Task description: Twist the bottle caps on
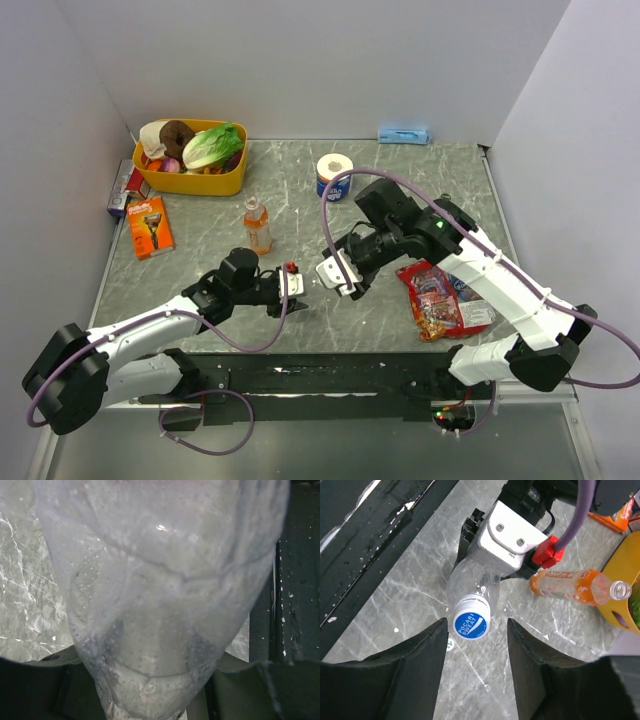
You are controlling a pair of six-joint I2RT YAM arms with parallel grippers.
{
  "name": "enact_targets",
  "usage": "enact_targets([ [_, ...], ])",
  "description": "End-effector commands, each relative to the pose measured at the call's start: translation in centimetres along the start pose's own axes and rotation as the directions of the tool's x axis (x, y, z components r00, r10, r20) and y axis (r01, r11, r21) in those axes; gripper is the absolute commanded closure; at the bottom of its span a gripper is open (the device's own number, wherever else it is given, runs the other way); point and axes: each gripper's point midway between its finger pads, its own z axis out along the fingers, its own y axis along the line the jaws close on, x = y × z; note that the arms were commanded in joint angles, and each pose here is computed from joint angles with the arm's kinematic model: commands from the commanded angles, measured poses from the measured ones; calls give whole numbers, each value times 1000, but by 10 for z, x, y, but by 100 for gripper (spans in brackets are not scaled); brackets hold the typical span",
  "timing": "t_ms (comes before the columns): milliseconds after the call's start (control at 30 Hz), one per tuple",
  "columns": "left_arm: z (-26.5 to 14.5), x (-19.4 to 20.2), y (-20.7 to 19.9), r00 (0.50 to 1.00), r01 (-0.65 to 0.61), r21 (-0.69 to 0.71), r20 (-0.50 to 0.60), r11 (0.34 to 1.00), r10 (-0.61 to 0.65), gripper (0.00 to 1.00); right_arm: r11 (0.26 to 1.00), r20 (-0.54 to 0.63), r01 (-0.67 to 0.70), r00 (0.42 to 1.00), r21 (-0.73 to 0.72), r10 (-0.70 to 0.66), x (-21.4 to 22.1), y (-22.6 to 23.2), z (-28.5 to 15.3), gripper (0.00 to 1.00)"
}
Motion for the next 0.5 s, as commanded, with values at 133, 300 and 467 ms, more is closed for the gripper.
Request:
enact_targets([
  [133,-2,-32,9,994,-68,-8,82,998,69,99,999,7,29,1000,-37,-29,-1,0,8,50],
  [300,-2,-35,13,994,-51,-29,93,998,54,99,998,-6,2,1000,-63,-2,4,3,12,57],
  [467,-2,-38,18,994,-32,-53,107,998,38,99,998,-32,-49,998,-46,48,12,0,17,76],
])
